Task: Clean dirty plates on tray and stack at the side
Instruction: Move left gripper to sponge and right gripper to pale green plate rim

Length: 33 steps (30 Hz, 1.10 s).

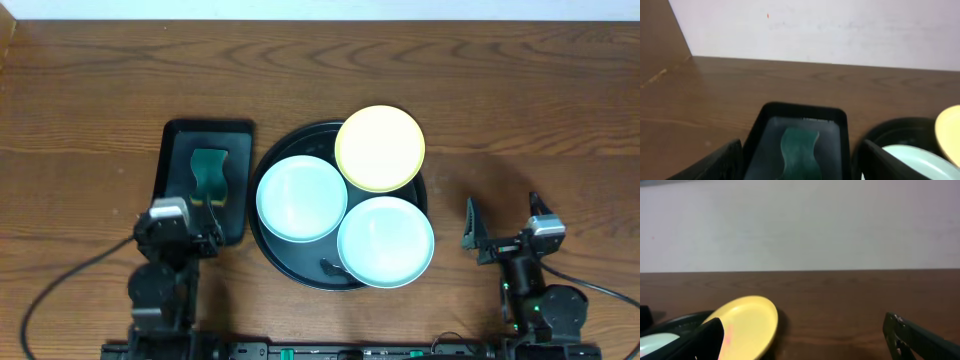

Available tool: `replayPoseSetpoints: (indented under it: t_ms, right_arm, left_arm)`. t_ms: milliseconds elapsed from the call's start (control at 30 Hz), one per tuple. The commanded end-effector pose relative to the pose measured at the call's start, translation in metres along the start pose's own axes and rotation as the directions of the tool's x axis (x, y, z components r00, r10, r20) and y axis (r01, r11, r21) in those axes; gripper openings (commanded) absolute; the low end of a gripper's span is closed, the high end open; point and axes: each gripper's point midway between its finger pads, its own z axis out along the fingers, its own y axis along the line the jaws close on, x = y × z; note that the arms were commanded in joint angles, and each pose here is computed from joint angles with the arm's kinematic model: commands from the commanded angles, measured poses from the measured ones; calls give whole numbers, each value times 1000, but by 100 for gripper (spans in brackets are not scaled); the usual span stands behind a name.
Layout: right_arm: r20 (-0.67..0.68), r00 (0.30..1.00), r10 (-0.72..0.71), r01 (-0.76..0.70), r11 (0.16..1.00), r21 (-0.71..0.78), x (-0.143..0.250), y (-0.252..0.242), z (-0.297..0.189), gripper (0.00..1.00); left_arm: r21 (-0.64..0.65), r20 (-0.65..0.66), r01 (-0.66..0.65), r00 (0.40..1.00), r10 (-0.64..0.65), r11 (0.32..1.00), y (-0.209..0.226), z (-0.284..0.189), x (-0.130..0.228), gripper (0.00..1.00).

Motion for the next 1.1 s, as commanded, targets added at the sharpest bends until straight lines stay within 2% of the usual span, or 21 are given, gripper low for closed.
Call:
replayPoseSetpoints:
  t_ms: [0,133,333,567,767,833,900,1000,1067]
  right_arm:
    - [21,999,-25,26,998,-56,-36,13,3,99]
    - [-29,999,-17,15,997,-76,-57,16,18,99]
    - [-230,973,20,-38,996,-75,-68,14,53,99]
    - [-512,856,73,-139,986,-92,-70,19,94,99]
    - [-730,671,126,-229,972,-43,-53,21,110,99]
    - [-751,647,131,-265,962,-61,-51,26,117,99]
    - [-747,653,128,-298,950,-98,-50,33,127,99]
    - [-763,610,216,-401,914,-62,-46,40,134,99]
    - [-768,600,223,-442,893,-87,-46,48,136,99]
  left_arm:
    - [-6,-29,-12,1000,11,1000,0,1,-37,75]
    - [27,-124,-16,992,19,1000,-8,10,-61,75]
    - [27,-330,-23,944,31,999,-10,27,-81,75]
    - [23,-606,-36,794,43,999,-11,52,-81,75]
    - [96,-785,41,618,50,995,-30,66,-59,75]
    - [95,-807,44,588,51,995,-31,73,-49,75]
    - [92,-829,45,557,52,995,-31,80,-38,75]
    - [89,-850,45,525,52,995,-31,86,-26,75]
    - [87,-860,45,507,52,995,-31,89,-20,75]
